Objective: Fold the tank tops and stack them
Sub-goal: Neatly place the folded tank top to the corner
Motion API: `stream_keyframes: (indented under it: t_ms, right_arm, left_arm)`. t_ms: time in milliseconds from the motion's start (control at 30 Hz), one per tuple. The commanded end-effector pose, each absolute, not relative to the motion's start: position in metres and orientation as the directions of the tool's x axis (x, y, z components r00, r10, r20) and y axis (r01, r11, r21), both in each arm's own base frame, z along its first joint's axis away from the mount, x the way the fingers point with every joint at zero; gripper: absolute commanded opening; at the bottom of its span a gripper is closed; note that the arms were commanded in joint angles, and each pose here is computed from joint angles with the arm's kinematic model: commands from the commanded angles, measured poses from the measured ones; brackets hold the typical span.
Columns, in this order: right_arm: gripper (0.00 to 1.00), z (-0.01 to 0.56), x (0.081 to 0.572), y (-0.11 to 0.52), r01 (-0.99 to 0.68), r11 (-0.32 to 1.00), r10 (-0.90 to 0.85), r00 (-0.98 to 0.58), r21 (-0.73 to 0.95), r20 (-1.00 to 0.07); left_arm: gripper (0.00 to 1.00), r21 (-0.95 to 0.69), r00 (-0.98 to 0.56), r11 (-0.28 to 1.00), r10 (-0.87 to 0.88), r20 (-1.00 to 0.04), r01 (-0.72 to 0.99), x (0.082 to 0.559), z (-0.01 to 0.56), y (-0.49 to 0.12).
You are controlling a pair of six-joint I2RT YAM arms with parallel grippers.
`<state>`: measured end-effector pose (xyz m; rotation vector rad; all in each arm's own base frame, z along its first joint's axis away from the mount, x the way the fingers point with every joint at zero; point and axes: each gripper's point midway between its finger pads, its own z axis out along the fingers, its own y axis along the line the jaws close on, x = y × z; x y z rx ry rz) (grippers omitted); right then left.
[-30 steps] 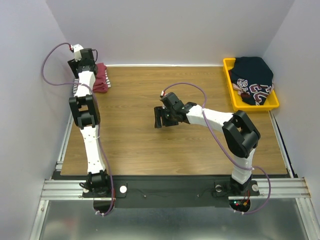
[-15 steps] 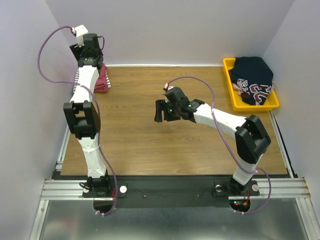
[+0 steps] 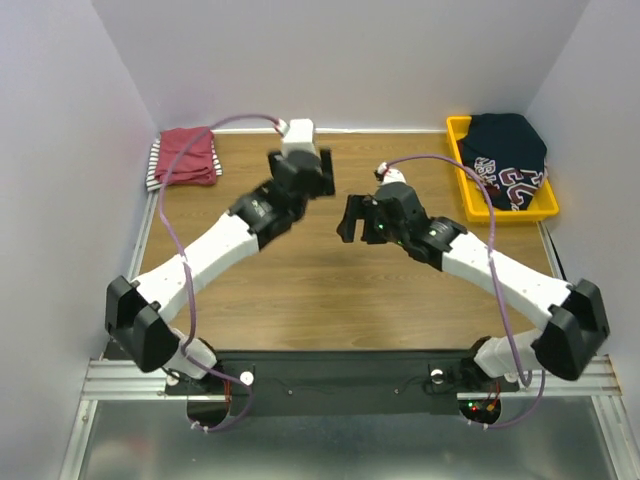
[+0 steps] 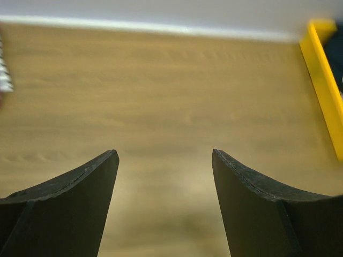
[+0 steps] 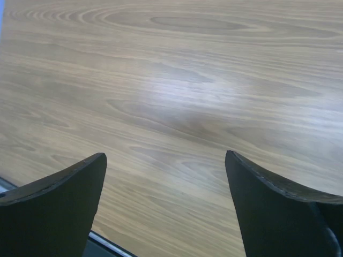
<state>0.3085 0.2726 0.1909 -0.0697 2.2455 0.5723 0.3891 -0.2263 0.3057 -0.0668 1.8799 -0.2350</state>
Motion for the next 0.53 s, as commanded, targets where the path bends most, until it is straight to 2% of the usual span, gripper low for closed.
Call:
stream_keyframes:
  t_ms: [0,33,200,500]
  right_arm:
    - [1.00,0.209,0.307,0.234,-0.136,0.922,0.222,-0.584,0.363,-0.781]
    - [1.00,0.208,0.303,0.228,-0.123,0.924,0.231,-0.576,0.363,-0.784]
    - [1.00,0.206,0.284,0.200,-0.080,0.924,0.275,-0.541,0.374,-0.795]
    - [1.00,0.198,0.279,0.190,-0.060,0.929,0.278,-0.537,0.365,-0.796]
  left_arm:
    - [0.82,-0.222,-0.366,0.967,-0.164,-0.916,0.123,0.331,0.285,-0.250]
    - [0.82,-0.214,-0.401,0.967,-0.142,-0.905,0.141,0.319,0.265,-0.252]
    - [0.82,-0.299,-0.453,0.915,-0.152,-0.879,0.272,0.273,0.256,-0.277]
    - [0.82,-0.305,-0.491,0.888,-0.106,-0.865,0.345,0.249,0.241,-0.274]
